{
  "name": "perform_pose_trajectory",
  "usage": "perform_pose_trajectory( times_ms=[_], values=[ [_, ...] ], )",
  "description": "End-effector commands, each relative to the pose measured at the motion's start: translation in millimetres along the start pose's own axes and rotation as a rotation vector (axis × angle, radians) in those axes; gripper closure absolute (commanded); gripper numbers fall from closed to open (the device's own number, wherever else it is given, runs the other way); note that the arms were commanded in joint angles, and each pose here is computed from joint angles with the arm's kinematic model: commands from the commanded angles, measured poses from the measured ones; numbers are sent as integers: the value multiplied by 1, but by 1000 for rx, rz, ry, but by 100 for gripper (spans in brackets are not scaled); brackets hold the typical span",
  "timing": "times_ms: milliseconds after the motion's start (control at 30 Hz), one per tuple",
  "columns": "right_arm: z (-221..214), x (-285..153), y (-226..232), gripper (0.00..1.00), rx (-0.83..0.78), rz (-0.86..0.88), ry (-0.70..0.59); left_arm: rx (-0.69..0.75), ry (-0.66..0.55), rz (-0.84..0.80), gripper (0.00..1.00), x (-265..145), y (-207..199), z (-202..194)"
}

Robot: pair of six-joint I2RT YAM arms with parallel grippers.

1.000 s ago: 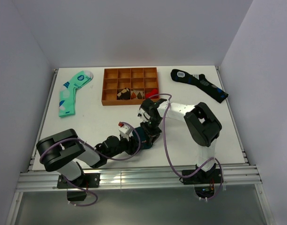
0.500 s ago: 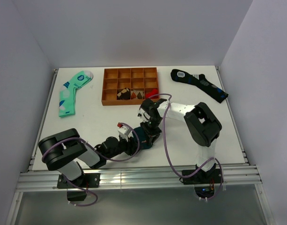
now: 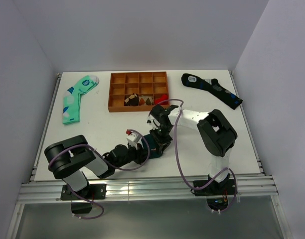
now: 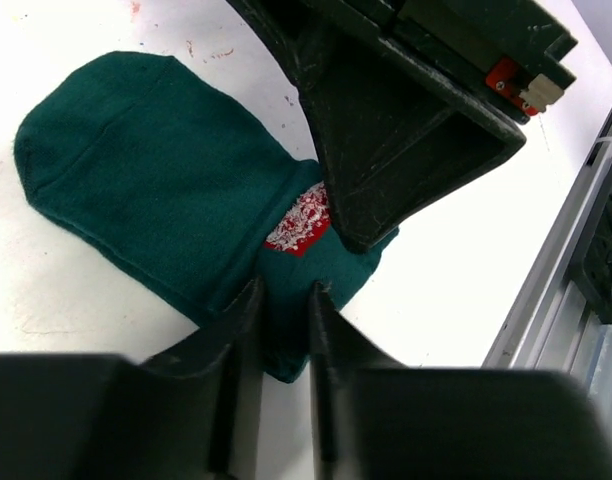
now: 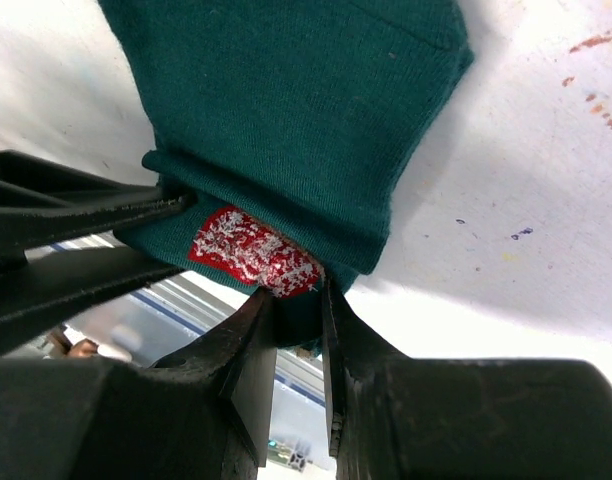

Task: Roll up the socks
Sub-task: Roll the sock at the center of the board.

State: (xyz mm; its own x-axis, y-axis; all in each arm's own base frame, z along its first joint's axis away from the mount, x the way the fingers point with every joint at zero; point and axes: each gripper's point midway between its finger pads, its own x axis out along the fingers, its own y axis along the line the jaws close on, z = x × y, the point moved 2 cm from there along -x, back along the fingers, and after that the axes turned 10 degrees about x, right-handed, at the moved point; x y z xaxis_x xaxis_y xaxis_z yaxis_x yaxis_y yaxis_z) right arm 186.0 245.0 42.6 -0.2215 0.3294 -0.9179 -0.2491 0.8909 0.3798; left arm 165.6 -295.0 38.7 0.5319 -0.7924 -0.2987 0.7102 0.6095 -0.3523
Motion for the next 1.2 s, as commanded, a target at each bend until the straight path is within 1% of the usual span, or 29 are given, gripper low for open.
perform_pose_trajectory(
  times_ms=[0, 33, 100, 233, 333, 500, 600, 633, 700, 800, 933, 967, 1000, 1033, 1067, 1100, 1133, 1167],
  values=[
    [0, 1, -10, 85, -15, -50, -38, -4, 86, 58, 83, -3, 12, -21],
    [-2, 1, -10, 85, -14, -45, -41, -7, 86, 53, 92, -3, 11, -21],
    [0, 1, -9, 84, -18, -32, -59, -18, 108, 56, 99, -3, 10, -24],
    [-1, 2, -8, 80, -22, -19, -89, -41, 170, 56, 100, 0, 9, -33],
    [4, -3, -5, 74, -19, -7, -143, -79, 217, 49, 100, -4, 6, -42],
    [15, -18, 6, 63, -29, 44, -275, -138, 325, 72, 100, -11, 8, -61],
    [19, -23, 8, 59, -31, 61, -334, -170, 356, 78, 100, -10, 6, -62],
    [18, -28, 9, 57, -36, 67, -361, -181, 393, 101, 100, -14, 10, -68],
    [21, -32, 9, 54, -37, 73, -409, -211, 405, 107, 100, -13, 8, -66],
    [24, -47, 16, 52, -55, 102, -489, -251, 440, 109, 100, -15, 7, -67],
    [28, -62, 15, 50, -53, 96, -591, -296, 486, 117, 100, -20, 6, -65],
    [31, -70, 18, 49, -56, 111, -636, -307, 510, 128, 100, -23, 6, -65],
    [30, -69, 15, 49, -51, 111, -649, -315, 528, 129, 100, -25, 6, -64],
    [29, -71, 16, 49, -56, 123, -670, -317, 522, 123, 100, -22, 3, -57],
    [33, -81, 23, 49, -64, 167, -729, -319, 537, 129, 100, -24, 4, -56],
    [29, -78, 19, 49, -58, 172, -740, -332, 582, 164, 100, -31, 10, -62],
    [33, -82, 23, 49, -71, 202, -787, -341, 590, 151, 100, -31, 8, -57],
    [31, -84, 27, 49, -80, 233, -804, -345, 605, 153, 100, -33, 9, -57]
  ],
)
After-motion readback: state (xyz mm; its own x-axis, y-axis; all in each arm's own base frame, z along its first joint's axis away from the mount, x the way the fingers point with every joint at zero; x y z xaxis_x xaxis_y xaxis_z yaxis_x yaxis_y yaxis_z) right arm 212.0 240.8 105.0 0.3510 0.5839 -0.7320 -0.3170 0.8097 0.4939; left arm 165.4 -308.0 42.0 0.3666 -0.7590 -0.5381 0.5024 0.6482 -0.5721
